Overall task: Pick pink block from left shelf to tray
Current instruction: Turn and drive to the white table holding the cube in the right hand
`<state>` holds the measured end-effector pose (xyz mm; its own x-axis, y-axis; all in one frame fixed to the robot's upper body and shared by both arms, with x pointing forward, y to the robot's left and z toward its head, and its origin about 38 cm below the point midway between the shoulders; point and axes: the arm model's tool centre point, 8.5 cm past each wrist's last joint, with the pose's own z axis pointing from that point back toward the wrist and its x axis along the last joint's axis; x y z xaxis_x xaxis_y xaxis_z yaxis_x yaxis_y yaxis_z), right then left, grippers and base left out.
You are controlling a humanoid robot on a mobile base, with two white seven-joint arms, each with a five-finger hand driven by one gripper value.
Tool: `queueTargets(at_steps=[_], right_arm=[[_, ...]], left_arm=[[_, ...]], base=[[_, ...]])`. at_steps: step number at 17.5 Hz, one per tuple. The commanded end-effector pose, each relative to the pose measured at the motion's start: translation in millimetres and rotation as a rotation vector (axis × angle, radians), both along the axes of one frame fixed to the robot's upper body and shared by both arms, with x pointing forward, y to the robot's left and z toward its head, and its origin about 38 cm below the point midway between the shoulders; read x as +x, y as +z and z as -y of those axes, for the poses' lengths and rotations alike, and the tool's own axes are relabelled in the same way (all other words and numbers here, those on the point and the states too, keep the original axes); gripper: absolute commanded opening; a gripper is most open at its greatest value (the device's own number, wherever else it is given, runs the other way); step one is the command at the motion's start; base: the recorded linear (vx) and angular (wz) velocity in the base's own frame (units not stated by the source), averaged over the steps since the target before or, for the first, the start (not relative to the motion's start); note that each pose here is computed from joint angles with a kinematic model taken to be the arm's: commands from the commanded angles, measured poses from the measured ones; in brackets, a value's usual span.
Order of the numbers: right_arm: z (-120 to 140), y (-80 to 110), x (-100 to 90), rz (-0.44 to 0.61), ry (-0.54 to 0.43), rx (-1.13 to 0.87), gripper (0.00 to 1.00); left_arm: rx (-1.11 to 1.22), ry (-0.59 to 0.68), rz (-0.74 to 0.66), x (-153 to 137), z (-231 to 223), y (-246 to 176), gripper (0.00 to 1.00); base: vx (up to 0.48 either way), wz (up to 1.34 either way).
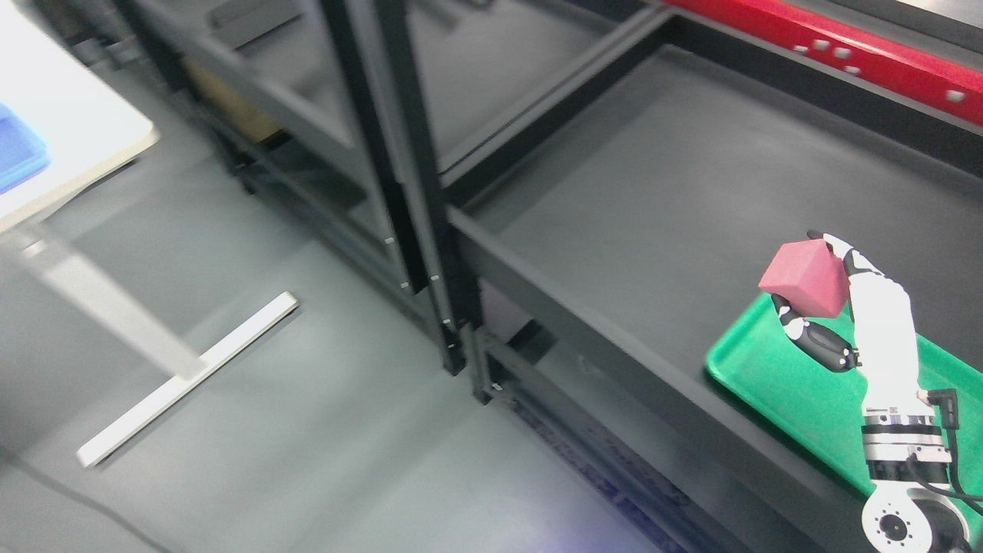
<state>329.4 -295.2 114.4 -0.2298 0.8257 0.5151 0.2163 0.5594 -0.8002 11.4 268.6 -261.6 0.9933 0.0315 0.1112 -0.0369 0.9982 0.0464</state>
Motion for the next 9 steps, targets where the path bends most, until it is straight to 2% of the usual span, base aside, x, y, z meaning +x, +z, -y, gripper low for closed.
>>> queueTargets(at_steps=[1,9], right_arm=[[4.1,2.6,-2.5,0.002,-0.015,0.002,0.03],[3.5,2.4,-2.0,0.000,-0.013,0.002,0.03]], left_arm=[[0.018,-0.006,0.049,25.9,-11.4,1.8,1.00],[0.018,-0.006,0.049,25.9,-11.4,1.8,1.00]], base=[[-0.090,0.78],[-0.131,0.92]])
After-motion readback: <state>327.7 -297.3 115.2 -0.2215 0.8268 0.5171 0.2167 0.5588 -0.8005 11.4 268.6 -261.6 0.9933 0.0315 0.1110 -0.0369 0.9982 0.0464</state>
